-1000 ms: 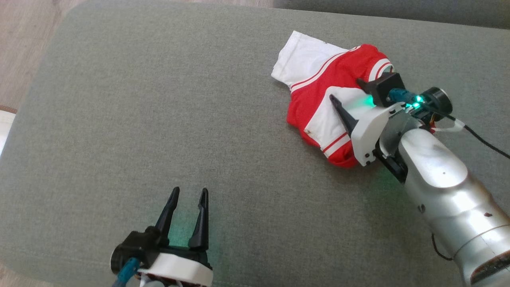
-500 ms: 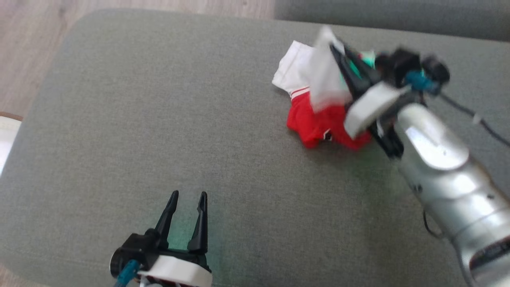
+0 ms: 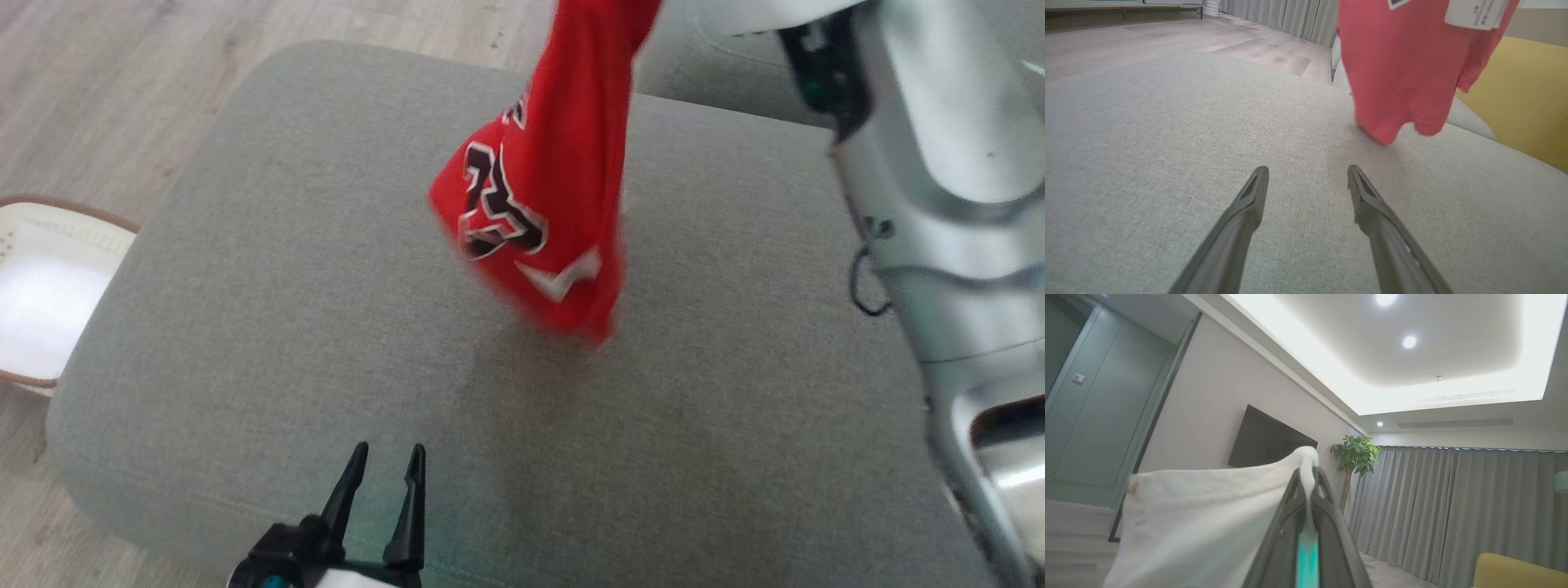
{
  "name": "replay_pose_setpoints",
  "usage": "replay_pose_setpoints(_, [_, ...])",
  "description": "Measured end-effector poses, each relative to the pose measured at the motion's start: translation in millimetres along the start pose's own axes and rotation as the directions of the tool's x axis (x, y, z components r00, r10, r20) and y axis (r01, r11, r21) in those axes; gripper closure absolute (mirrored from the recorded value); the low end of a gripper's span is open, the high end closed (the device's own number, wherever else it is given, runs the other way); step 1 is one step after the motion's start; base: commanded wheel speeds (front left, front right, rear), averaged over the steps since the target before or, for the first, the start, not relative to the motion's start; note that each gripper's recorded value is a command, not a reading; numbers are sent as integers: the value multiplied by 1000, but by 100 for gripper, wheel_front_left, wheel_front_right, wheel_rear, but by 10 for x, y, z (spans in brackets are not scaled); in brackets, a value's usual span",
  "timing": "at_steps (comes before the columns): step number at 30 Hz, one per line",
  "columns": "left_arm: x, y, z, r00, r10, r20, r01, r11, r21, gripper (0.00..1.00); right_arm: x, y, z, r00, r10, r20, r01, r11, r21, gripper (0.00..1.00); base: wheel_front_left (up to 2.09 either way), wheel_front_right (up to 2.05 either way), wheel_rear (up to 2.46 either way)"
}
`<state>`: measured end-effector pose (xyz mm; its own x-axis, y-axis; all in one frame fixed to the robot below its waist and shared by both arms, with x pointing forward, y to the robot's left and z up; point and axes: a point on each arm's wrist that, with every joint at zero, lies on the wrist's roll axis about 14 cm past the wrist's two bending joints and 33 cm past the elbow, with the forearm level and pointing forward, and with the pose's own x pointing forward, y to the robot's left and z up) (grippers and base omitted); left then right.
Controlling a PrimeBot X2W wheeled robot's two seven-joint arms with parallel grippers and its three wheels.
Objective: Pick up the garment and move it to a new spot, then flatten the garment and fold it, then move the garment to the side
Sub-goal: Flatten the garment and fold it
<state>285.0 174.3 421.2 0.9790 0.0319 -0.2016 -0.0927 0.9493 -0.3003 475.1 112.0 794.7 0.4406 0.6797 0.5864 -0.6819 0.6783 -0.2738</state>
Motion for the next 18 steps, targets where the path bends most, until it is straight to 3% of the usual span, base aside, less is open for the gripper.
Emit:
replay_pose_setpoints(3, [-40,30,-12,1000,11,0,-11,1000,-5,0,-75,-178,-131,998,-39,-45,37,999,-35,100,0,0,0])
replay_pose_setpoints(6, [-29,63,-17,1000,20,-4,-20,1000,-6,0,-377,-674,-348,982,-146,-119,134,985,-105,100,0,0,0])
replay_pose_setpoints(10, [35,7,-21,1000,-3,-11,3,1000,-3,0,-1229,-1187,-887,905,-288,-312,241,953,-183,100,0,0,0])
replay_pose_setpoints(11, [56,-20,-26,1000,-13,-14,13,1000,-1,0,-1508,-1234,-1055,873,-314,-373,258,947,-192,82,0,0,0])
replay_pose_setpoints(12, [79,-50,-29,1000,-24,-16,24,1000,0,0,-1795,-1267,-1202,836,-342,-429,283,939,-195,34,0,0,0])
replay_pose_setpoints(13, [102,-80,-28,999,-35,-18,35,999,2,0,-2089,-1276,-1331,797,-366,-481,309,931,-196,0,0,0,0])
replay_pose_setpoints(18, [223,-242,-30,995,-95,-27,95,995,10,0,-3356,-1320,-1516,609,-504,-613,481,849,-219,0,0,0,0])
